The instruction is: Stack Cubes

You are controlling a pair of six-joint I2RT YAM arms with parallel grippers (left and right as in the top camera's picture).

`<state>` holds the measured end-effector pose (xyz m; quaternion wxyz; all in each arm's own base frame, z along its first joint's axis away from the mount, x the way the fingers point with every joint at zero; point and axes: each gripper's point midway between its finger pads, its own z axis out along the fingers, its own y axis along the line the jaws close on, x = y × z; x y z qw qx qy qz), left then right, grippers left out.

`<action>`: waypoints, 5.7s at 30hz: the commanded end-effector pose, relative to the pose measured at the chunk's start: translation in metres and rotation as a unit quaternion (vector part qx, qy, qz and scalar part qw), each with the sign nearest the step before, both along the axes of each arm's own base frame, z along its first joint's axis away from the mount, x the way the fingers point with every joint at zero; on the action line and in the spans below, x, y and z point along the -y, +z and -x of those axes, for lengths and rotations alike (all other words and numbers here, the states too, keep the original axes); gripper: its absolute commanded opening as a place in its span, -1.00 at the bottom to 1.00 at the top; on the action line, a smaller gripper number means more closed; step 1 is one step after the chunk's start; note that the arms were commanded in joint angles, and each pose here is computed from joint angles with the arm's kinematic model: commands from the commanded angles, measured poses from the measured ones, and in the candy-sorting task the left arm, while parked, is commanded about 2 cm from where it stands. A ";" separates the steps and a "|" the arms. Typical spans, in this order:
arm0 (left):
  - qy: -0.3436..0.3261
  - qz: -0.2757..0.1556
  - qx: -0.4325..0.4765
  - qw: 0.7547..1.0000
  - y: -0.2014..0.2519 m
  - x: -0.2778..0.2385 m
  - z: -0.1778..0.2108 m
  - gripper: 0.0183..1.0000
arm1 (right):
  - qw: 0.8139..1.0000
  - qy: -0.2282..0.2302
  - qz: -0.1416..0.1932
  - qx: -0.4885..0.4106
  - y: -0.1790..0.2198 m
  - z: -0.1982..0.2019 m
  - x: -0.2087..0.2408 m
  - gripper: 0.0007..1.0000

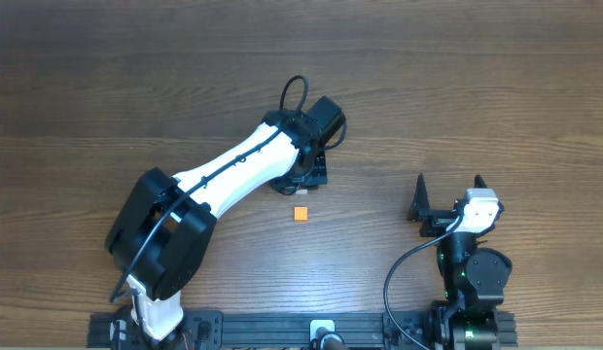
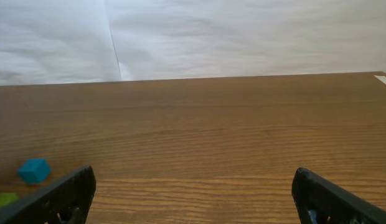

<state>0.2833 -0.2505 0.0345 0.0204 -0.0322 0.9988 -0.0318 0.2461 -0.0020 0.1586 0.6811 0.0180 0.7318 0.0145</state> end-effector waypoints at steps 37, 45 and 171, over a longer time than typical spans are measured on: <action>-0.004 0.003 -0.007 1.000 -0.009 0.004 -0.005 -0.62 | 1.000 -0.002 0.000 -0.002 -0.002 0.000 0.000 0.98; -0.005 -0.002 -0.012 1.000 -0.013 0.003 -0.004 -0.62 | 1.000 -0.002 0.001 -0.002 -0.002 0.000 0.000 0.99; 0.004 -0.017 -0.059 0.998 -0.036 -0.001 0.070 0.39 | 1.000 -0.002 0.001 -0.002 -0.002 0.000 0.000 0.99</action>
